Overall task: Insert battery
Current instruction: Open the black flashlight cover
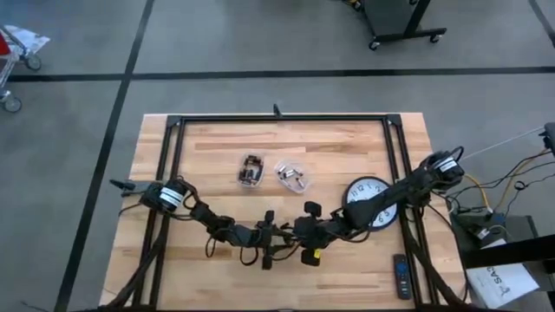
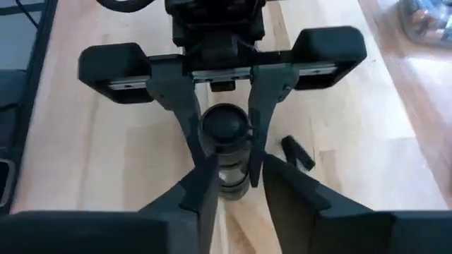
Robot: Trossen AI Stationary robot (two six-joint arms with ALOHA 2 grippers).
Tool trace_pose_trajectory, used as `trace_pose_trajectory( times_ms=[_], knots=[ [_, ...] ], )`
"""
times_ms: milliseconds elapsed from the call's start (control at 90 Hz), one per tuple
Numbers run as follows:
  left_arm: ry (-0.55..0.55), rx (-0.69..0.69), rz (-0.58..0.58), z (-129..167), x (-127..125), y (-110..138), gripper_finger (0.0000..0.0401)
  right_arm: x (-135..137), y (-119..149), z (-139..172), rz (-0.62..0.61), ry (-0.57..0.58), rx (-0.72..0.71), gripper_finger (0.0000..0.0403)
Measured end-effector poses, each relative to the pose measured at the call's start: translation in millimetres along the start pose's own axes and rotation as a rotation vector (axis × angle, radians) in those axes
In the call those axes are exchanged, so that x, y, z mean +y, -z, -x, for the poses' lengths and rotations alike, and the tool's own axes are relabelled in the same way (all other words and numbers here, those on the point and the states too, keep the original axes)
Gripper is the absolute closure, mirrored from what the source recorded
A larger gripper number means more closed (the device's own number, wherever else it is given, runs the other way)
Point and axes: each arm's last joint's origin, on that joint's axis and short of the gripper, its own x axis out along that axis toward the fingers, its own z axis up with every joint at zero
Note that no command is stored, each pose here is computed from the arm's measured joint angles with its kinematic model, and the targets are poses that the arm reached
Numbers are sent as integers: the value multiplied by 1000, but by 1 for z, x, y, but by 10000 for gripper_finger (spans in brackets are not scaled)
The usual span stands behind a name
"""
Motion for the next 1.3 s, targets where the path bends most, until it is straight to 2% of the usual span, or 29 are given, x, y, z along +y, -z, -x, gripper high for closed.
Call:
trace_pose_trajectory(
  times_ms=[89, 267, 456, 600, 833, 1078, 1300],
  knots=[
    [-4, 10, -3, -3, -1, -1, 305, 3, -5, 7, 3, 2, 18, 267],
    [-7, 79, -36, -19, -8, -6, 306, 9, -19, 17, 30, -16, -3, 234],
    [-13, 185, -97, -33, -17, -11, 298, 7, -14, 16, 45, -2, 52, 218],
    [-10, 179, -98, -35, -19, -13, 301, 8, -8, 16, 21, -20, 105, 221],
    [-10, 180, -94, -35, -19, -12, 296, 12, -2, 14, 38, -27, 109, 232],
    [-9, 182, -93, -35, -18, -11, 303, 13, 5, -5, 49, 4, 121, 243],
    [-11, 201, -86, -34, -18, -9, 294, 14, 6, -8, 38, 10, 124, 273]
  ],
)
